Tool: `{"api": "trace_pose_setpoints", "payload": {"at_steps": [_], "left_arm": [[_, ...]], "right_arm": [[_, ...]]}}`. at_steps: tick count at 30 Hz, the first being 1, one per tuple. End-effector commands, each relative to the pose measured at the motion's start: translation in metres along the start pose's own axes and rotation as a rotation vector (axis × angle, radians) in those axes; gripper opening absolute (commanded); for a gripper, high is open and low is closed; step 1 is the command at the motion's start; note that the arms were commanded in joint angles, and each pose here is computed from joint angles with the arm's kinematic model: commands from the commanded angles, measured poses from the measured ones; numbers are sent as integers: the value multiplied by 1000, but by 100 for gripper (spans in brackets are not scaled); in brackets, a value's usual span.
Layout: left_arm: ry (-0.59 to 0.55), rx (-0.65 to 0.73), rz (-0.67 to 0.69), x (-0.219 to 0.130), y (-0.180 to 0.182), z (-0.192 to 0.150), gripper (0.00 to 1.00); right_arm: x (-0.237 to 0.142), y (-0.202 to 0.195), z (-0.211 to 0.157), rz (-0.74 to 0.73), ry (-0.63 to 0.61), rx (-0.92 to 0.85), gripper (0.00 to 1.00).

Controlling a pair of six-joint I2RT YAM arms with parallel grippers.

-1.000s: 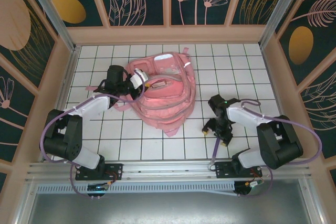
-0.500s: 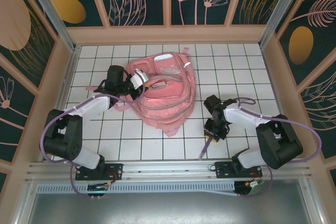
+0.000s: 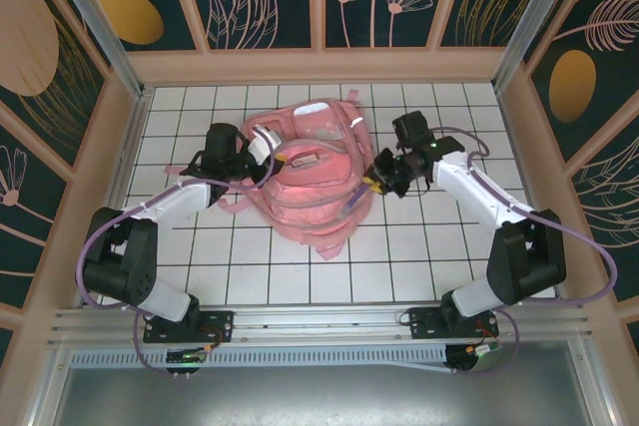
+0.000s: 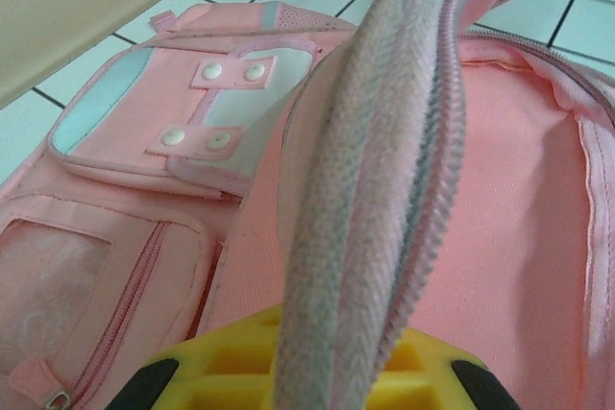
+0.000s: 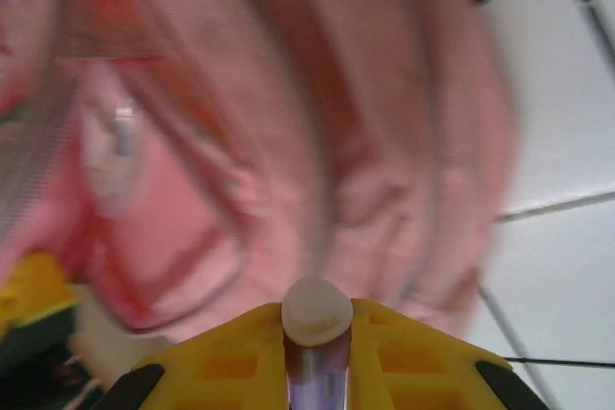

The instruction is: Pack the student bag

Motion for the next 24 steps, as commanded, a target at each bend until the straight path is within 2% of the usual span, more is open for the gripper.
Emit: {"api": "trace_pose_setpoints", "payload": {"at_steps": [1, 7, 12, 18, 19, 21, 24], "left_arm": [[-139, -90, 5, 6, 8, 36, 1], [-212, -146, -95, 16, -6, 48, 1], [-282, -173, -153, 12, -11, 61, 8], [-272, -193, -182, 7, -16, 61, 11], [-275, -182, -186, 6, -17, 62, 15], [-267, -150, -204, 5, -19, 62, 21], [-214, -39, -275, 5, -21, 65, 27]], "right_arm": [[12, 22, 2, 143, 109, 141, 17], [35, 39, 18, 238, 95, 262, 18], [62, 35, 33, 153, 34, 353, 23], [63, 38, 37, 151, -17, 337, 53], [60, 38, 37, 138, -26, 323, 57], [51, 34, 38, 107, -53, 293, 62], [30, 21, 42, 83, -93, 279, 62]]}}
Point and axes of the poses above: each hand's point on the last joint's axis, 136 mm out from that joint toward the fingers, its own x axis out along the fingers, its own y axis along the line the jaws close on, z = x × y, the point moved 9 cm from there along -x, back along the fingers, and after that the axes turned 12 degrees about x, right-handed, at the moved point
